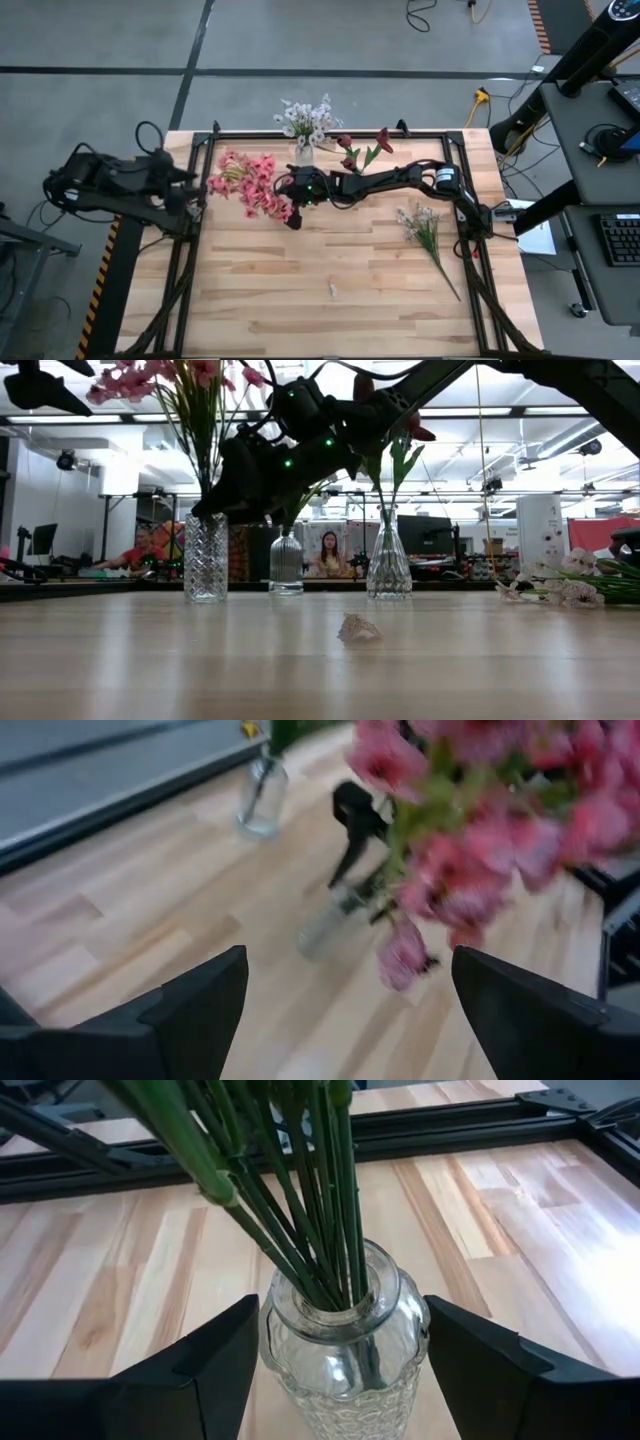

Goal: Sort flowers into vase by color
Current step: Adjust the bottom left transparent vase

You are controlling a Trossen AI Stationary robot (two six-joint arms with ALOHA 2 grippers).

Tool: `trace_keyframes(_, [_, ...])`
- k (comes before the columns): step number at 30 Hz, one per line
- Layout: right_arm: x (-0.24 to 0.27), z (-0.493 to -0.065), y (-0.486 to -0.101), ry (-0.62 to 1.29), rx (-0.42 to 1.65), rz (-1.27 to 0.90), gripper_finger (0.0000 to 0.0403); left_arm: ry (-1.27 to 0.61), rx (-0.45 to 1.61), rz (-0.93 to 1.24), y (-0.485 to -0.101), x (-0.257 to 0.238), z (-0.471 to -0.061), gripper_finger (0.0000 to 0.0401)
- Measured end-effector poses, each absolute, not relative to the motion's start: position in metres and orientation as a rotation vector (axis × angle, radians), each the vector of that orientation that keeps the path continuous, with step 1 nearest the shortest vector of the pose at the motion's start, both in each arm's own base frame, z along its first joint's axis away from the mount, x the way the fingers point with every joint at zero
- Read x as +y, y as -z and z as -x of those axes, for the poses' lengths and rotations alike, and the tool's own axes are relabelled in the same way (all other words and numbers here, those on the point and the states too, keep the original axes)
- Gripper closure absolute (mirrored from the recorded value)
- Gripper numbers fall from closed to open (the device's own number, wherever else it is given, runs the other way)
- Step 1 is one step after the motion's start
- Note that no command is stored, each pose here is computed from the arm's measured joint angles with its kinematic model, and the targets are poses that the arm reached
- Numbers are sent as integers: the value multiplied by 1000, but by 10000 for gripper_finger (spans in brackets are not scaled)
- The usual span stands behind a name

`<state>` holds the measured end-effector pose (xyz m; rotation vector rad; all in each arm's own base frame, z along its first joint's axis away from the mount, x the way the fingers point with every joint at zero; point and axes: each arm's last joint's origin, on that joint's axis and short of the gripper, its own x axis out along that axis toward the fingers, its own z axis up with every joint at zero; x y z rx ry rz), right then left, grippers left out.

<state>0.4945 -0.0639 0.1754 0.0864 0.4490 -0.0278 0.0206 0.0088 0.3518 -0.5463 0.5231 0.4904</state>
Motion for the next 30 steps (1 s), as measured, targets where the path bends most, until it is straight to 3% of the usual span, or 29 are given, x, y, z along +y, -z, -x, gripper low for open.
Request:
trace_keyframes(9, [-62, -494, -174, 71, 464, -54, 115, -539, 451, 536, -348, 13, -9, 69])
trace_keyframes(30, [-60, -488, -192, 70, 480, -30, 126, -557, 443, 528, -347, 13, -9, 69])
